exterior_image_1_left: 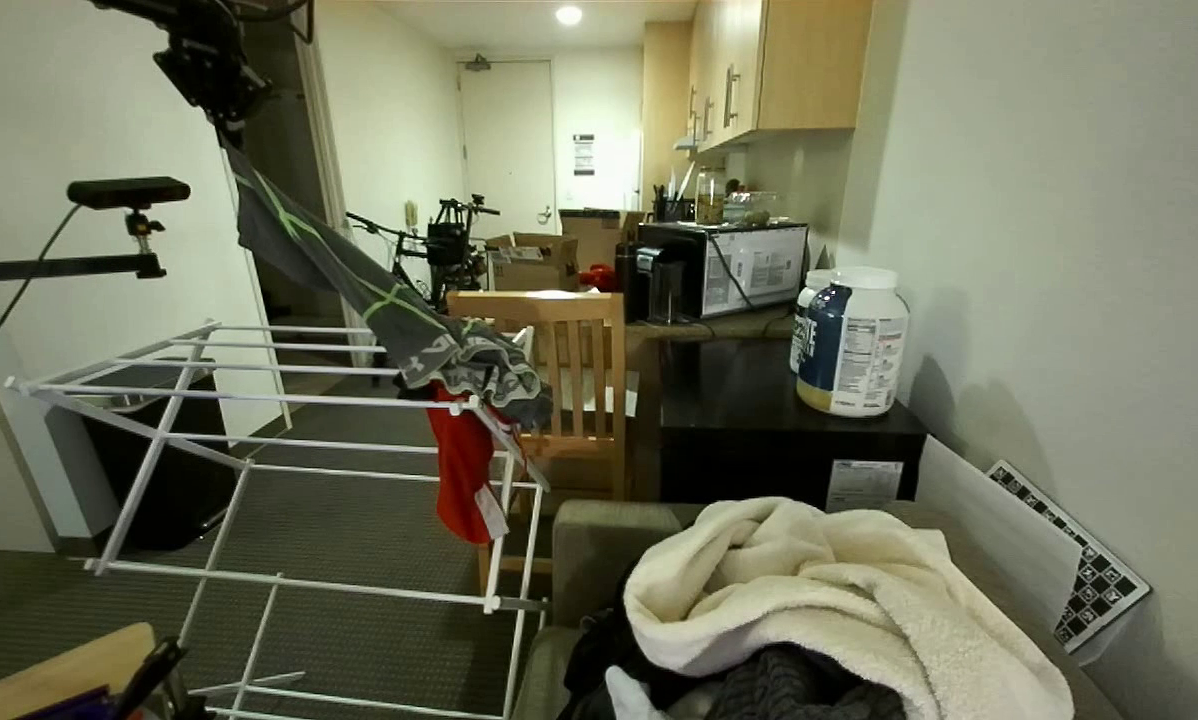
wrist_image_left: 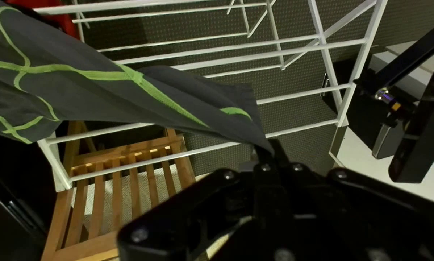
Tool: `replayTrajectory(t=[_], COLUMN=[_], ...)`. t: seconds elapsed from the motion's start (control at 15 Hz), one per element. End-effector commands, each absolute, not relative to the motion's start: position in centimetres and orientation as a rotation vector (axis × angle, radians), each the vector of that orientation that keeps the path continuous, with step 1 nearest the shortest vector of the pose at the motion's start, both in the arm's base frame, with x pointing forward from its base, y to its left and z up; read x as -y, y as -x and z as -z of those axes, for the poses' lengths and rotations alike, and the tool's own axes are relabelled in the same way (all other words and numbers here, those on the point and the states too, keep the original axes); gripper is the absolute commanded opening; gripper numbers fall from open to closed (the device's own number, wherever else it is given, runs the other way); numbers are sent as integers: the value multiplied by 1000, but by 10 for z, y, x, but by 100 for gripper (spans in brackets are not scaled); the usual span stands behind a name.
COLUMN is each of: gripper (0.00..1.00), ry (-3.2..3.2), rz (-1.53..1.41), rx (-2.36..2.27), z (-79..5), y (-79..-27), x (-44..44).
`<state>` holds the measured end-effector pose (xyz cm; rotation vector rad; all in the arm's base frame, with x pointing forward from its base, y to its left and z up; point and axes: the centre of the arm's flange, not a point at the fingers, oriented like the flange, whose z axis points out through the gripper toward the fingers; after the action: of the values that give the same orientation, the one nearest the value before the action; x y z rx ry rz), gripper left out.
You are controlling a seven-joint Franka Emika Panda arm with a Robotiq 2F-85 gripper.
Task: Pick up the cycling shorts and put them on the white stand
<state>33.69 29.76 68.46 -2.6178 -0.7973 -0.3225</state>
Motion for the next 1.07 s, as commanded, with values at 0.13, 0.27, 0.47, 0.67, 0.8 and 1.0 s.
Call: replayTrajectory(t=[0.13, 0.27, 0.47, 0.67, 0.8, 1.0], gripper=[41, 54, 73, 92, 100, 100], ry=[2606, 2620, 2640, 2677, 2713, 2766], rz=[282, 275, 249, 215, 183, 182], rx=[847, 838, 795, 707, 618, 483], z=[-661, -653, -640, -618, -605, -588], y=[-321, -326, -340, -360, -374, -390], x=[-271, -262, -243, -222, -202, -169])
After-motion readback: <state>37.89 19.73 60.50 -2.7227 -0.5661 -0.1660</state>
